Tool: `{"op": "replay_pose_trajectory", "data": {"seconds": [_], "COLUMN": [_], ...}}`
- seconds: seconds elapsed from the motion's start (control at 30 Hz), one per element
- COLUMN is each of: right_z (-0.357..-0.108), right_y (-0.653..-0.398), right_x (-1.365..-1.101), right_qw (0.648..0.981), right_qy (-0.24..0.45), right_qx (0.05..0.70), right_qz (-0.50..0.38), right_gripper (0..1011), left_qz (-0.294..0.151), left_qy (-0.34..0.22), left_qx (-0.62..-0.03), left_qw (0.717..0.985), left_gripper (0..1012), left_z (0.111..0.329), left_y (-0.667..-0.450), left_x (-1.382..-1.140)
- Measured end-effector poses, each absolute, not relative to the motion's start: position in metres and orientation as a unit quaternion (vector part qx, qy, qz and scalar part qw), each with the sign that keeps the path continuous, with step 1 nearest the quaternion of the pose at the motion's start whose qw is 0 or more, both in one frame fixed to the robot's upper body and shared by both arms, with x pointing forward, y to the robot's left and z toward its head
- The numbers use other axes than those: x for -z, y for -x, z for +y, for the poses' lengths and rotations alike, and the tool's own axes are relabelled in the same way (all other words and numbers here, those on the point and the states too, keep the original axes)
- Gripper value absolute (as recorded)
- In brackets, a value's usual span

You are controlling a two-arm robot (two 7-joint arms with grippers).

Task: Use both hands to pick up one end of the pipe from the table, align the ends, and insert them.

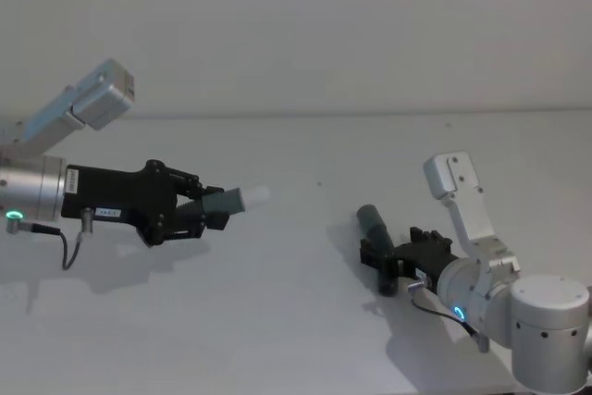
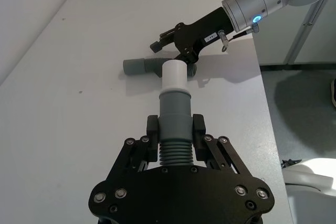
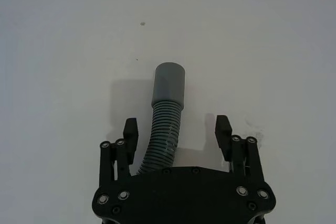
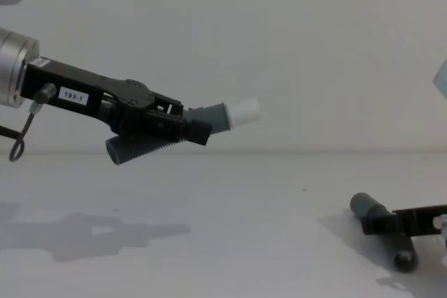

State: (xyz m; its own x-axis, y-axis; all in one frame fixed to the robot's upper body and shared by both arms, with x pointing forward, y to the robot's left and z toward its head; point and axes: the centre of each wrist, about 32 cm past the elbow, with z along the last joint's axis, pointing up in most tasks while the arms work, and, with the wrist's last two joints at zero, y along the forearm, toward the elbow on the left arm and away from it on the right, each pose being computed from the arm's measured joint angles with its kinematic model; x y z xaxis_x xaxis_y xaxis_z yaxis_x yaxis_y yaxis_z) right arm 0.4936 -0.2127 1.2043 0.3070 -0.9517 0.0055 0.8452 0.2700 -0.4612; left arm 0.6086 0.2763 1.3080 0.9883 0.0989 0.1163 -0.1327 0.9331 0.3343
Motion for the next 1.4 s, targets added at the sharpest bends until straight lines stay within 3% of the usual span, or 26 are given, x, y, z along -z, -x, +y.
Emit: {"op": "replay_pose_trajectory", "data": {"seconds": [0.17, 0.4, 0.5, 0.57, 0.73, 1.07, 1.4], "right_z": [-0.2125, -0.2122, -0.2121, -0.2120, -0.2115, -0.2118, -0.2202], "right_y": [-0.4947, -0.4962, -0.4964, -0.4966, -0.4968, -0.4976, -0.5010], "right_x": [-1.2036, -1.2027, -1.2025, -1.2023, -1.2022, -1.2025, -1.2039], "right_qw": [0.786, 0.787, 0.787, 0.788, 0.788, 0.794, 0.822], "right_qy": [0.196, 0.199, 0.199, 0.200, 0.200, 0.194, 0.169], "right_qx": [0.570, 0.568, 0.568, 0.567, 0.566, 0.561, 0.537], "right_qz": [0.137, 0.137, 0.137, 0.137, 0.137, 0.129, 0.081], "right_gripper": [797, 542, 485, 364, 244, 216, 216], "left_qz": [-0.049, -0.049, -0.049, -0.049, -0.049, -0.049, -0.049], "left_qy": [-0.173, -0.173, -0.173, -0.173, -0.173, -0.173, -0.173], "left_qx": [-0.059, -0.059, -0.059, -0.059, -0.059, -0.059, -0.059], "left_qw": [0.982, 0.982, 0.982, 0.982, 0.982, 0.982, 0.982], "left_gripper": [344, 343, 343, 343, 344, 343, 344], "left_z": [0.2763, 0.2763, 0.2763, 0.2763, 0.2763, 0.2763, 0.2763], "left_y": [-0.6086, -0.6086, -0.6086, -0.6086, -0.6086, -0.6086, -0.6086], "left_x": [-1.3080, -1.3080, -1.3080, -1.3080, -1.3080, -1.3080, -1.3080]}}
